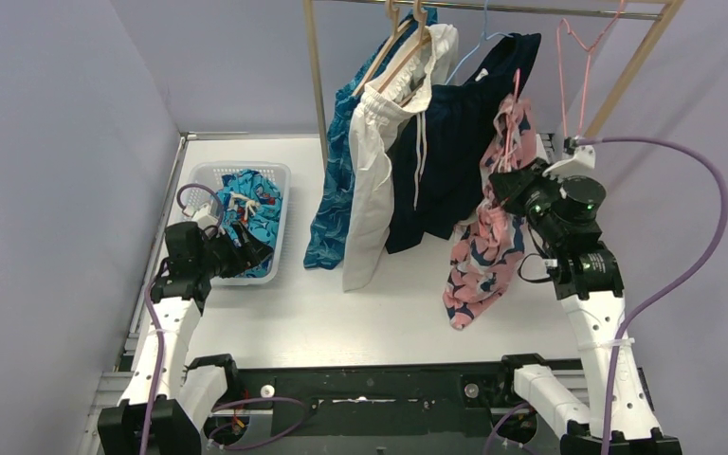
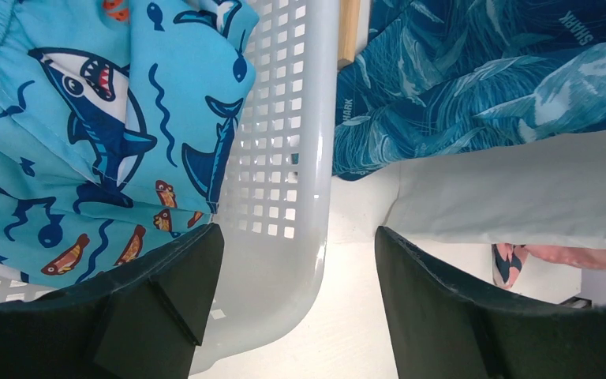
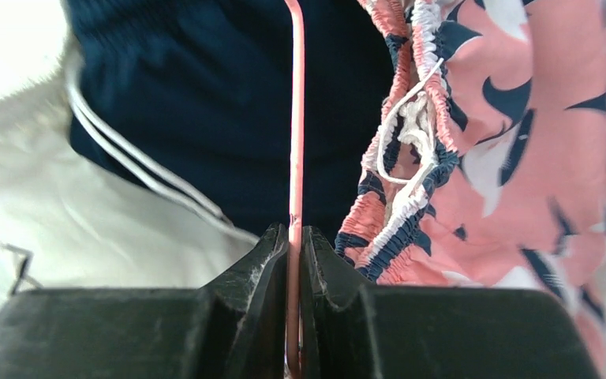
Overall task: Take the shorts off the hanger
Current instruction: Pick up the hanger from the clothes rod, then remove the shorts from the hanger.
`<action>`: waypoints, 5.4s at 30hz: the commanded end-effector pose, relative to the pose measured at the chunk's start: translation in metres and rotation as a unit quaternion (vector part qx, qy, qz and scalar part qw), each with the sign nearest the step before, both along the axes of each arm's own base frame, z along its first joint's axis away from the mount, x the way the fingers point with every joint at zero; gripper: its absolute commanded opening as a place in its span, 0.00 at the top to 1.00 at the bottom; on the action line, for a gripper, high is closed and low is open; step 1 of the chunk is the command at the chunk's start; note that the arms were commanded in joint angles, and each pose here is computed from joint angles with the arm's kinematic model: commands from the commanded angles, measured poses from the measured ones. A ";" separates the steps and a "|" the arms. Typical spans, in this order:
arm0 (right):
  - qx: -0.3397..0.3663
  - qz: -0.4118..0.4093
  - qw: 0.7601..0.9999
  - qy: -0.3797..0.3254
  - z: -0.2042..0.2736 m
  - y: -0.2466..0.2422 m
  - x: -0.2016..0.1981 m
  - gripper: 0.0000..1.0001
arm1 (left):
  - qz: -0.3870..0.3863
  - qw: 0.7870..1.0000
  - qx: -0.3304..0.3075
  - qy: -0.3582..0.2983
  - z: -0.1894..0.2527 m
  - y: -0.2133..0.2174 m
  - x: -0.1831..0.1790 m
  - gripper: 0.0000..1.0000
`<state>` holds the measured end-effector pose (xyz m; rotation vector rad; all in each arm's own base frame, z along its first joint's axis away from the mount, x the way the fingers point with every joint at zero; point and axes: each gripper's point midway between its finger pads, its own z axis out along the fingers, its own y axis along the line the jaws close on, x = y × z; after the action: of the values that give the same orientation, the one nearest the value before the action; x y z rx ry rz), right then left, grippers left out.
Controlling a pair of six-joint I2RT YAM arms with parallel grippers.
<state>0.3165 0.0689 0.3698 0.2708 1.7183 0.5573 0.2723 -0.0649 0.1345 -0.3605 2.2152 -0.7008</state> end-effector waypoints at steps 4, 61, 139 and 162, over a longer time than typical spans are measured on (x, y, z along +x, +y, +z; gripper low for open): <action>0.084 0.040 0.993 0.075 -0.058 0.021 -0.045 1.00 | 0.014 0.998 0.013 -0.061 0.035 -0.004 0.004 0.36; 0.188 0.035 0.969 0.153 -0.130 0.037 -0.056 0.99 | -0.382 0.912 -0.092 -0.116 0.095 -0.425 -0.091 0.92; 0.192 0.204 0.960 -0.024 0.004 0.140 -0.086 1.00 | -0.193 0.946 0.104 -0.237 0.191 -0.173 -0.040 1.00; 0.165 0.042 0.982 0.084 -0.084 0.097 -0.057 1.00 | -0.380 0.910 0.008 -0.167 0.142 -0.270 -0.070 0.38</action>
<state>0.2516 0.1655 0.2640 0.4989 1.8865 0.8681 0.2039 -0.3100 0.2645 0.6235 2.0409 -0.9617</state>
